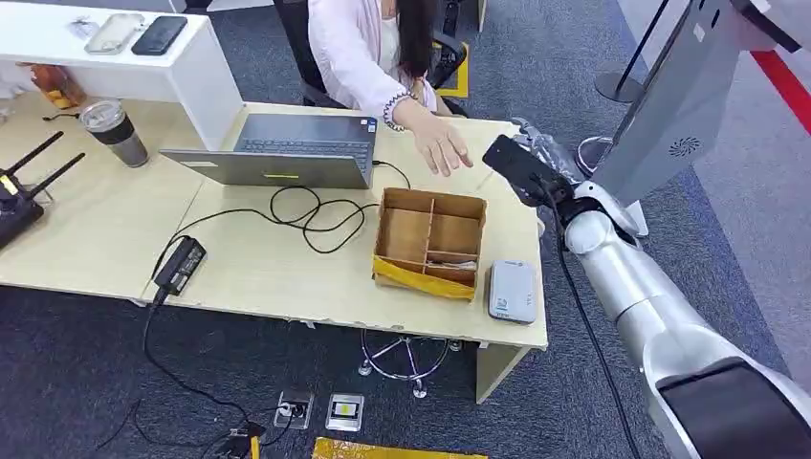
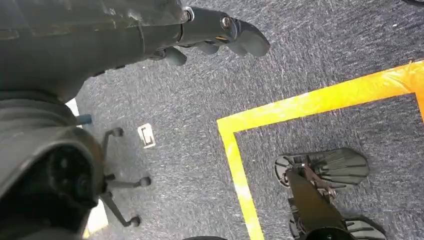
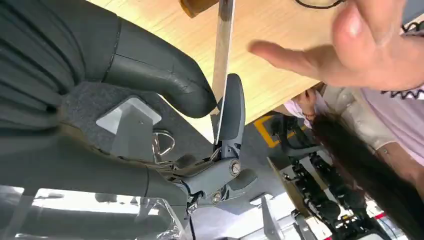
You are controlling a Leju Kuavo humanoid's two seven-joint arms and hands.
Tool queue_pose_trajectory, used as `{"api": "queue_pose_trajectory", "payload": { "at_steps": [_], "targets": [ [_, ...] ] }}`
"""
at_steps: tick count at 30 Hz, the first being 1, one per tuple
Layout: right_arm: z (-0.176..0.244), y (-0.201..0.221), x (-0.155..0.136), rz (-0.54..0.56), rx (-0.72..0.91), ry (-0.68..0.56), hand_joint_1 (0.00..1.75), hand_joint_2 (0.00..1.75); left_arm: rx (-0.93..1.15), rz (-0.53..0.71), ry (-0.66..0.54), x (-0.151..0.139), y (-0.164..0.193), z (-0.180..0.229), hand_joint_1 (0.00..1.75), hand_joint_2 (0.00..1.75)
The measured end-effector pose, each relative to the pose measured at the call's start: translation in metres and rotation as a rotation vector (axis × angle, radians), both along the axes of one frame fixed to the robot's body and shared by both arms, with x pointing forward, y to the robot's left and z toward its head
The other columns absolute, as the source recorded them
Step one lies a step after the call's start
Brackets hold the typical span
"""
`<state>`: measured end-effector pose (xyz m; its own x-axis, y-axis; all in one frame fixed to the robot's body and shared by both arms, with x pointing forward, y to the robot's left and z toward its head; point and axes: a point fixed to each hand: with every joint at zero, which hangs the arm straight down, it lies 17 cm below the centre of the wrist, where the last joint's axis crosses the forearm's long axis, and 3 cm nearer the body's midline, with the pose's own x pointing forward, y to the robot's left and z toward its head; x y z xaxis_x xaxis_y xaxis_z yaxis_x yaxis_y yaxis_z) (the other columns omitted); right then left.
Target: Pass the card to the sensor for recognition and then transmit it.
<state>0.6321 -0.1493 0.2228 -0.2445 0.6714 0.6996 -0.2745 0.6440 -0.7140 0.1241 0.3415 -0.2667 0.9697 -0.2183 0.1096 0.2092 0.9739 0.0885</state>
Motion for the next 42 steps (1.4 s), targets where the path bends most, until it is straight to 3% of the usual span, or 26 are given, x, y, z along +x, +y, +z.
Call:
{"api": "queue_pose_trajectory", "payload": {
  "at_steps": [17,18,19,28,29,42],
  "targets": [
    [-0.009,0.003,-0.001,-0.012,-0.012,0.011,1.75,1.75,-0.008,-0.019,0.006,0.002,-0.002,0.001,0.00,0.00],
    [-0.010,0.003,-0.001,-0.013,-0.012,0.012,0.35,1.75,-0.008,-0.019,0.006,0.002,-0.002,0.001,0.00,0.00],
    [-0.010,0.003,-0.001,-0.013,-0.012,0.012,0.00,0.00,-0.008,-0.019,0.006,0.002,-0.002,0.001,0.00,0.00],
    [-0.005,0.004,0.000,-0.011,-0.004,-0.012,0.00,0.00,-0.006,-0.024,0.008,0.001,-0.002,0.001,0.00,0.00],
    [-0.004,0.003,0.000,-0.015,-0.007,-0.019,0.00,1.75,-0.007,-0.019,0.008,0.001,-0.002,0.001,0.00,0.00],
    [-0.008,-0.037,0.003,-0.099,-0.074,-0.086,0.00,1.75,-0.017,0.023,0.006,-0.007,0.002,-0.001,0.00,0.00]
  ]
}}
